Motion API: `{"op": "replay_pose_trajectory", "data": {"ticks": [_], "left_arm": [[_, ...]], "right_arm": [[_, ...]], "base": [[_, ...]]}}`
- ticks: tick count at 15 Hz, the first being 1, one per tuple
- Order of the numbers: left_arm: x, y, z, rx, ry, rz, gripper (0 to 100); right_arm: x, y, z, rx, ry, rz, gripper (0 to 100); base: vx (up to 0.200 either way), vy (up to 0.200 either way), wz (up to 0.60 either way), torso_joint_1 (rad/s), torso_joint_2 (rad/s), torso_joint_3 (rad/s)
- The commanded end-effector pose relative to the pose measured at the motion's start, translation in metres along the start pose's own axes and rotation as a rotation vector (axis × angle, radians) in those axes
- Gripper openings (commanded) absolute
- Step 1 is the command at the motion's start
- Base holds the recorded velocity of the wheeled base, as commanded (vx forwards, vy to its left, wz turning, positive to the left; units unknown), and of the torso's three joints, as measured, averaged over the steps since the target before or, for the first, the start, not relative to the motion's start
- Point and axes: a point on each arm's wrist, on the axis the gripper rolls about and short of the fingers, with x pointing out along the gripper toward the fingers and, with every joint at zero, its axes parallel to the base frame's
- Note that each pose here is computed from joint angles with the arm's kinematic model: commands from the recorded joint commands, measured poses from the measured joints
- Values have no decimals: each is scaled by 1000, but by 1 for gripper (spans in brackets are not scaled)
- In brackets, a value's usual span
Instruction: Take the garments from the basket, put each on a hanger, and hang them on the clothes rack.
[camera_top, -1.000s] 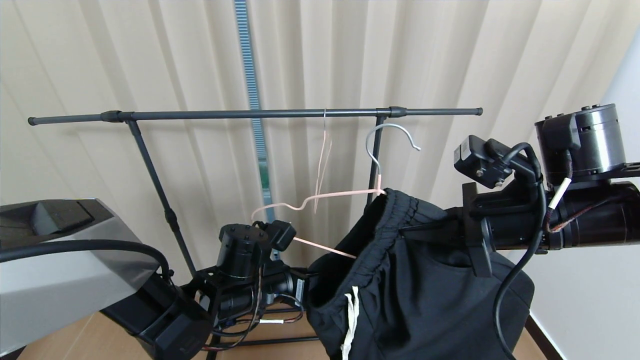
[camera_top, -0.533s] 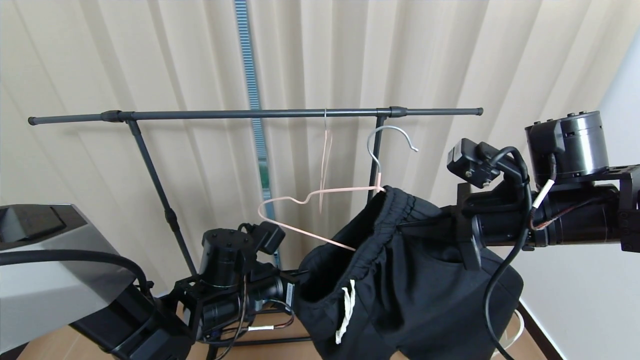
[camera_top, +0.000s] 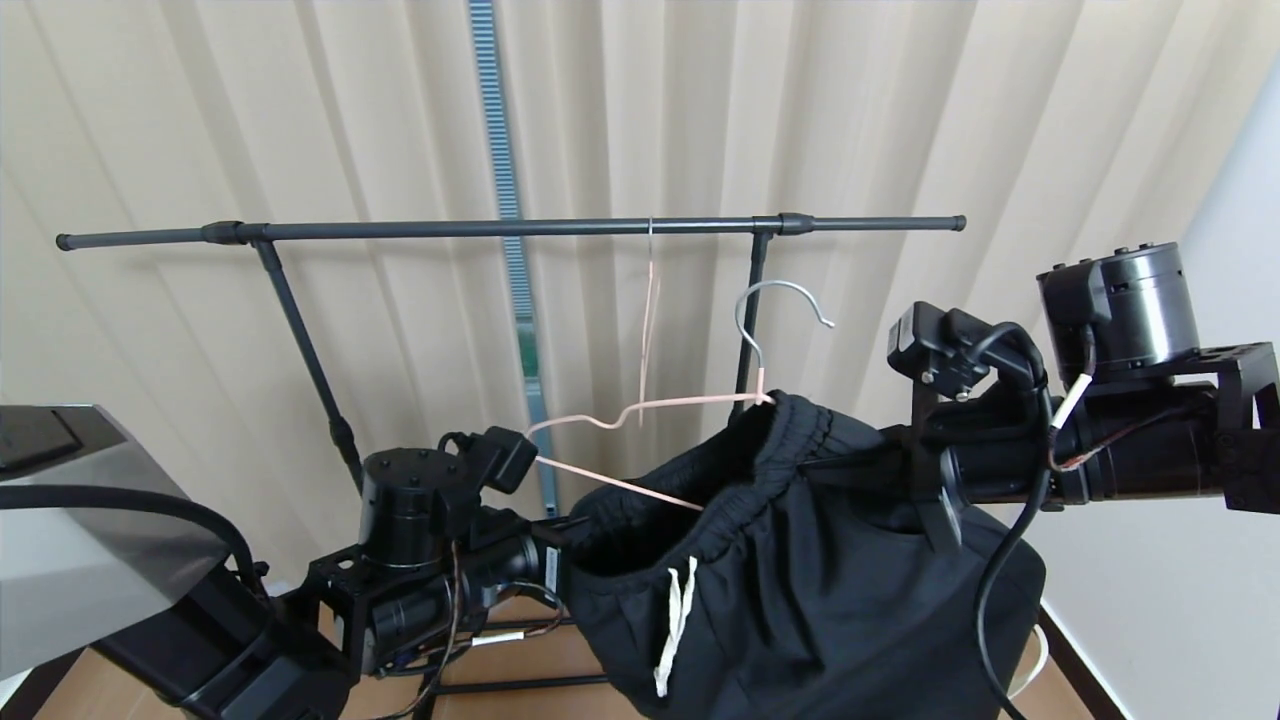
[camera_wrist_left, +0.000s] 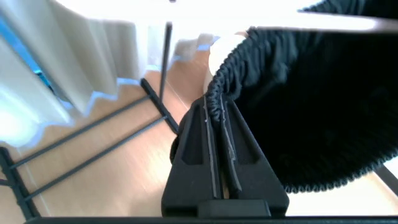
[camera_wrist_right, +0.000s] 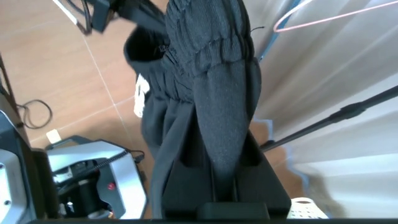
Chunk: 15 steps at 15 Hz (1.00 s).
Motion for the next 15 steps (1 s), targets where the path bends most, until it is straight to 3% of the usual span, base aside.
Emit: {"op": "replay_pose_trajectory", "data": {"ticks": [1,9,15], "left_arm": [[-4,8,5,-8,-25,29,0],[-14,36,18,-30,-85,121,0],[-25,36,39,-13,-162,125,0]], "right_arm": [[-1,-2,-6,-13,16,-5,0],[-3,-4,-18,-88,46,-13,0],[0,-3,-26,-130,84,-13,0]], "base": [[0,0,0,0,0,0],[0,0,0,0,0,0],[0,0,0,0,0,0]]}}
